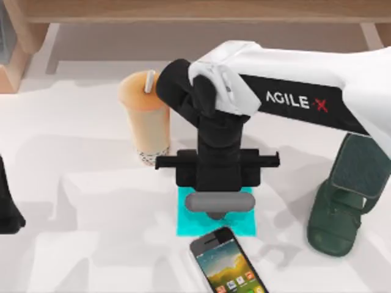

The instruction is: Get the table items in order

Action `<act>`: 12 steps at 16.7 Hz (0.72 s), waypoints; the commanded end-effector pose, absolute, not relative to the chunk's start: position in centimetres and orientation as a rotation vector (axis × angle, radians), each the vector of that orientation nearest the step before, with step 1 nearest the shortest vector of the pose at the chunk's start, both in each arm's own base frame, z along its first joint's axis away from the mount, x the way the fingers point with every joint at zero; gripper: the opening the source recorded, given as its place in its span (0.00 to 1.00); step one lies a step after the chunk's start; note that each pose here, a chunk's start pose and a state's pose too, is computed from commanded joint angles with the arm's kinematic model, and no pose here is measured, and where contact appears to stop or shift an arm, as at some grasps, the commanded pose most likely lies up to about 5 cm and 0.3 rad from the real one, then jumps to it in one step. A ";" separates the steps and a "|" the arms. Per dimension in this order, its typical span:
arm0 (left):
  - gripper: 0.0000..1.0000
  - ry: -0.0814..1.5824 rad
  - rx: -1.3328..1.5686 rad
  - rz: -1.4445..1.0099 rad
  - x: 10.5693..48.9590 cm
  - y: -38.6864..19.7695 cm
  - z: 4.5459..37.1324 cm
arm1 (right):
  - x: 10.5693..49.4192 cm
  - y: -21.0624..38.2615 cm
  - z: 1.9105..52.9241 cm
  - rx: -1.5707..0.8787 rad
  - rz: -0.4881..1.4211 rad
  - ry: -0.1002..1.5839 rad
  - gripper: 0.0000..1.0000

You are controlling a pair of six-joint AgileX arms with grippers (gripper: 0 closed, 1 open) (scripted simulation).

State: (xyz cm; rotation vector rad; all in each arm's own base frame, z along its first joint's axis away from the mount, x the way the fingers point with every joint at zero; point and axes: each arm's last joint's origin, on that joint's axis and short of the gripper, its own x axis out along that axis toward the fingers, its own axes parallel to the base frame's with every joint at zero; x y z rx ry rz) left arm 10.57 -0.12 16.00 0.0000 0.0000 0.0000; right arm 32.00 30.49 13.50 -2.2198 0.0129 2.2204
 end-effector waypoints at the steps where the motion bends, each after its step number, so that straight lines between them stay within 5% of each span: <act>1: 1.00 0.000 0.000 0.000 10.6 -0.1 16.0 | 32.0 30.5 13.5 -2.220 2.220 0.013 0.68; 5: 1.00 0.000 0.000 0.000 10.6 -0.1 16.0 | 32.0 30.5 13.5 -2.220 2.220 0.013 0.98; 12: 1.00 0.000 0.000 0.000 10.6 -0.1 16.0 | 32.0 30.5 13.5 -2.220 2.220 0.013 1.00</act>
